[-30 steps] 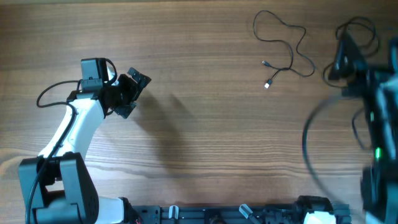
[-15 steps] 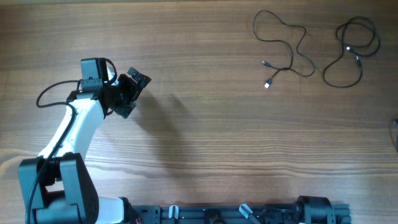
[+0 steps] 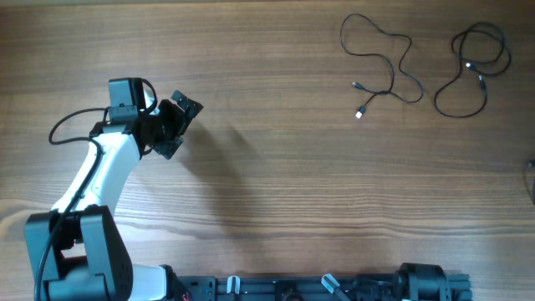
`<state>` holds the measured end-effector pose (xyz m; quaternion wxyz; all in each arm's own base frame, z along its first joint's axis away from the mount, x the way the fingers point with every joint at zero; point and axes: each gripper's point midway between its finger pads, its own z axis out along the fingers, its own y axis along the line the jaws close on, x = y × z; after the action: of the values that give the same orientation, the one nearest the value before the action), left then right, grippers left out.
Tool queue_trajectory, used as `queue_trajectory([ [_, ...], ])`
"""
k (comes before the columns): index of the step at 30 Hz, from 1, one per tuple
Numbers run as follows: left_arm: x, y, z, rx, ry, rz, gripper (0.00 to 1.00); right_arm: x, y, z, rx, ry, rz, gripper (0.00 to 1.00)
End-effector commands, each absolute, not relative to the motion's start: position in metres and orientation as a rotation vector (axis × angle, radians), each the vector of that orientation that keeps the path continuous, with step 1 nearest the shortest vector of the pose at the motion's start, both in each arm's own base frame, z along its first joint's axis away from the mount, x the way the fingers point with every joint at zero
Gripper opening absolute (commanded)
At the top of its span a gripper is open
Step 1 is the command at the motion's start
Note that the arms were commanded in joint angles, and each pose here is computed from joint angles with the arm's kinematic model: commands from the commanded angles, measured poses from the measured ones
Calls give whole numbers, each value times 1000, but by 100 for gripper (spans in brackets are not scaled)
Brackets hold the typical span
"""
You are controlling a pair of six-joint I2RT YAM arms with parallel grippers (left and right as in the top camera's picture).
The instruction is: Untangle cables
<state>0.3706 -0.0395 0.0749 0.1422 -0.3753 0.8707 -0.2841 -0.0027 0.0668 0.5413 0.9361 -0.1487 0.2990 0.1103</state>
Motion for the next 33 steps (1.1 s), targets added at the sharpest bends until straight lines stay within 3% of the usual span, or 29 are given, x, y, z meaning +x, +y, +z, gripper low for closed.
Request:
queue_trajectory([
  [1,372,-40,81,-1075,2498,-835,100,-2,98,525,-497,565,342,100],
  [9,372,-40,81,-1074,2498,-834,100,77,30,504,-101,728,196,100],
  [14,372,-40,81,-1074,2498,-834,100,169,22,416,-29,1056,243,100],
  [16,372,-40,81,-1074,2498,-835,100,212,15,357,25,1222,249,100],
  [19,372,-40,81,-1074,2498,-834,100,245,4,291,99,1380,227,100],
  [26,372,-40,81,-1074,2498,-834,100,262,-22,202,333,1531,204,100],
  [33,372,-40,81,-1074,2498,-834,100,261,-24,147,370,1657,184,100],
])
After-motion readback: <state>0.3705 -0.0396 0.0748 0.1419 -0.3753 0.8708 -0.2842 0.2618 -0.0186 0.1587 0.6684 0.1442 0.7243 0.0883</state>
